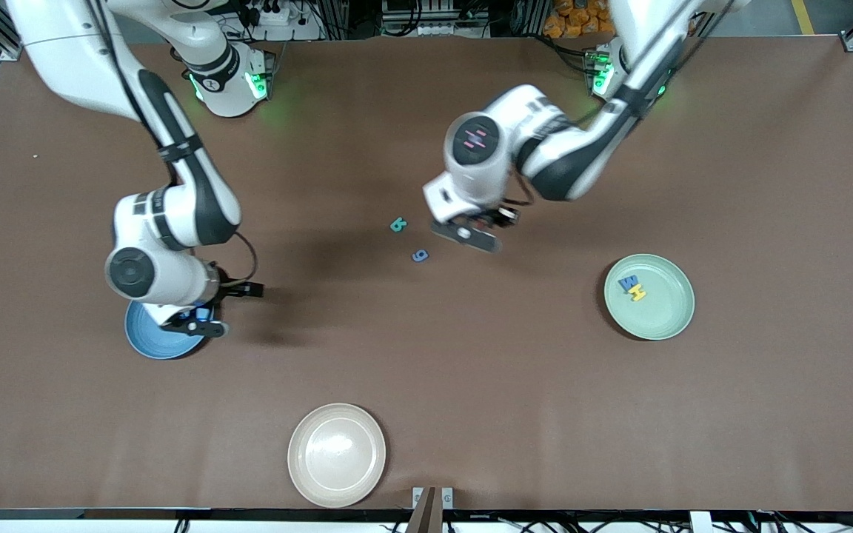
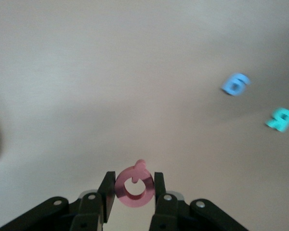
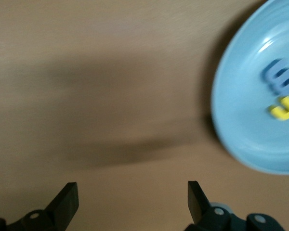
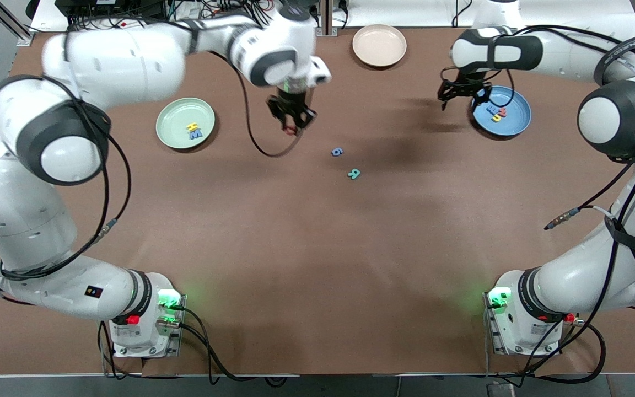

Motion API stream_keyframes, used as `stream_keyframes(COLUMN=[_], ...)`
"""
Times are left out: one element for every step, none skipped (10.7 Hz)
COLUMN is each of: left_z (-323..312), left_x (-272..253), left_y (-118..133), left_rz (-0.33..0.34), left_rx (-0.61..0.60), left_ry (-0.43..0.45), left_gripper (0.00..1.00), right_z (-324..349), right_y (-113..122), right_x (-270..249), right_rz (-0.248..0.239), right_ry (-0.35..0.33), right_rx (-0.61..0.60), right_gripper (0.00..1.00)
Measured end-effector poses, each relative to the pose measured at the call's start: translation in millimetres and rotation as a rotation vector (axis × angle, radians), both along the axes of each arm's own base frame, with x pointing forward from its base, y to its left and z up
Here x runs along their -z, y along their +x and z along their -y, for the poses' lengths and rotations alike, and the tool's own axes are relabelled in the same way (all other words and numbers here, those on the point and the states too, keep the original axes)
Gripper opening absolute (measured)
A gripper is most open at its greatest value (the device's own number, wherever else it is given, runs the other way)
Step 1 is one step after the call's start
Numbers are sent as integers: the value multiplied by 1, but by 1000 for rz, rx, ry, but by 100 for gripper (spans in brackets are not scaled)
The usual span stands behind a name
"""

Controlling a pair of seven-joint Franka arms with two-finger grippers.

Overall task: Sort upper and lower case letters into plates
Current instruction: 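Carry the pink a to the green plate while the right gripper returns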

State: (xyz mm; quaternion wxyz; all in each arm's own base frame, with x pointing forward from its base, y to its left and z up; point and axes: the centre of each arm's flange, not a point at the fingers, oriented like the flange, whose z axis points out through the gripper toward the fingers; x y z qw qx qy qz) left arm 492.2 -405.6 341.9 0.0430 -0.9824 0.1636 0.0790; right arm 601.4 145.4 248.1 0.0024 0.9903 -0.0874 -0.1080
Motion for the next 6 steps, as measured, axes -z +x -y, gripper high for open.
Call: stream_keyframes(left_z=[-29, -56, -81, -105, -128, -150], left_x=[-6, -9, -10, -10, -8, -6], left_y=[19, 36, 51, 63, 73, 82], left_rz=[-2, -4, -6, -12, -22, -28], left_rx=[-53, -103, -149, -192, -229, -266], left_ry=[12, 19, 22, 27, 34, 38], left_gripper=[36, 36, 36, 36, 36, 36], right_z=[-32, -69, -108, -142, -171, -197], right_y=[-6, -15, -26, -36, -44, -50], right_x=[-2, -6, -10, -14, -17, -18], right_rz=[1, 6, 15, 27, 37, 41], right_ry=[4, 4, -6, -16, -23, -21], right_rx=[42, 78, 115, 153, 193, 237], right_gripper=[100, 100, 100, 100, 100, 100])
